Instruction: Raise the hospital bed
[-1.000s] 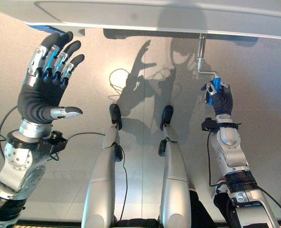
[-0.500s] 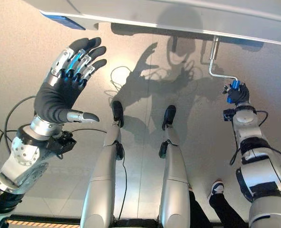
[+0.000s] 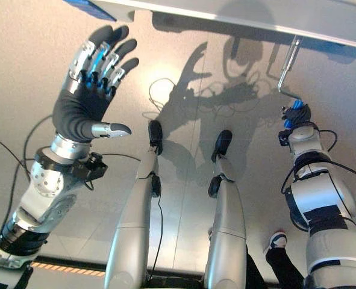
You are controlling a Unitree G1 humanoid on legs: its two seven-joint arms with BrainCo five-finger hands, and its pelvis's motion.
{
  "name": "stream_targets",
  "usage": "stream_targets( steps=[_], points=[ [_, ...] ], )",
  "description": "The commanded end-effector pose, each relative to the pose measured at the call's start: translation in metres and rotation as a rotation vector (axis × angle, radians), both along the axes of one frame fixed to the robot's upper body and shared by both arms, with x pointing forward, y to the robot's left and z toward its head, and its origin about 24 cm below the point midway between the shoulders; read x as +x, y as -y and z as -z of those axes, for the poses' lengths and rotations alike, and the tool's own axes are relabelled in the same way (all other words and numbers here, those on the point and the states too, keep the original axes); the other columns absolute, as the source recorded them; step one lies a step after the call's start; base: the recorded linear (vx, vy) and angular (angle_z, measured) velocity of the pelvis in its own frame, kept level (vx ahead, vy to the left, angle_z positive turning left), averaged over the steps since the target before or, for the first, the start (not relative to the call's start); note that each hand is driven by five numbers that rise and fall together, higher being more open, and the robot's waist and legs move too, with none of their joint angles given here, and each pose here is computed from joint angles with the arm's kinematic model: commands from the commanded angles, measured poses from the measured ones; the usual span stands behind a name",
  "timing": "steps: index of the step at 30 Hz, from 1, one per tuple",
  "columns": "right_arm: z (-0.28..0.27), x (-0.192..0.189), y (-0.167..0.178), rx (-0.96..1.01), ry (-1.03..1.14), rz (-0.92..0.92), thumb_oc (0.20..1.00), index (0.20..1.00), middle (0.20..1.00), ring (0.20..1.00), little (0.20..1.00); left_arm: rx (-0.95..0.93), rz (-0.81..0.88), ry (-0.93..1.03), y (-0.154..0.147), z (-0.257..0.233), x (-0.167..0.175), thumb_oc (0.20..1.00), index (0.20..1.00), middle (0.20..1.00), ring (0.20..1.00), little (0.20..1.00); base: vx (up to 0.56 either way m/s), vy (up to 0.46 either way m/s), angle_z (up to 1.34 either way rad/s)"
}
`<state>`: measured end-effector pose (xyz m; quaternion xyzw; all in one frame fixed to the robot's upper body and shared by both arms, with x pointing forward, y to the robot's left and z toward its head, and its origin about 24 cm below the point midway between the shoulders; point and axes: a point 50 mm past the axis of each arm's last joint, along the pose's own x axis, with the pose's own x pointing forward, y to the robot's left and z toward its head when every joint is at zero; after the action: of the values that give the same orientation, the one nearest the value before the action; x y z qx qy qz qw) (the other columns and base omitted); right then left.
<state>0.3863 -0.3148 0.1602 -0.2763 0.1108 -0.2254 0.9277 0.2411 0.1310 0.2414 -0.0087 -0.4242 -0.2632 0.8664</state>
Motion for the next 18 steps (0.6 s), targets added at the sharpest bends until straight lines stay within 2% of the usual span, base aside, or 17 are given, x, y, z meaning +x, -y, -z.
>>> stream_targets(
  steps=[1,4,10,13,14,16,18],
  points=[
    [0.024,0.021,-0.073,-0.183,-0.152,-0.279,0.2,0.2,0.2,0.2,0.2,-0.078,0.056,0.075,0.008,-0.01,-0.018,1.0,1.0,1.0,1.0,1.0,0.07,0.039,-0.03],
    [0.03,0.027,-0.109,-0.158,-0.145,-0.37,0.2,0.2,0.2,0.2,0.2,-0.104,0.052,0.054,0.008,-0.008,-0.016,1.0,1.0,1.0,1.0,1.0,0.01,0.033,0.02],
    [0.021,0.032,-0.2,-0.337,-0.083,-0.658,0.2,0.2,0.2,0.2,0.2,-0.149,0.028,0.055,0.005,-0.009,-0.015,1.0,1.0,1.0,1.0,1.0,0.02,0.023,0.05],
    [0.012,0.021,-0.257,-0.421,0.017,-0.878,0.2,0.2,0.2,0.2,0.2,-0.16,0.023,0.051,0.003,-0.008,-0.015,1.0,1.0,1.0,1.0,1.0,-0.02,0.022,0.04],
    [0.008,0.021,-0.258,-0.429,0.028,-0.878,0.2,0.2,0.2,0.2,0.2,-0.162,0.021,0.063,0.003,-0.01,-0.015,1.0,1.0,1.0,1.0,1.0,0.0,0.0,0.0],
    [-0.001,0.008,-0.289,-0.338,0.132,-1.02,0.2,0.2,0.2,0.2,0.2,-0.162,0.033,0.057,0.003,-0.007,-0.016,1.0,1.0,1.0,1.0,1.0,0.0,0.015,-0.06],
    [-0.01,0.003,-0.299,-0.321,0.18,-1.064,0.2,0.2,0.2,0.2,0.2,-0.163,0.04,0.073,0.002,-0.01,-0.017,1.0,1.0,1.0,1.0,1.0,-0.06,-0.001,-0.08]
  ],
)
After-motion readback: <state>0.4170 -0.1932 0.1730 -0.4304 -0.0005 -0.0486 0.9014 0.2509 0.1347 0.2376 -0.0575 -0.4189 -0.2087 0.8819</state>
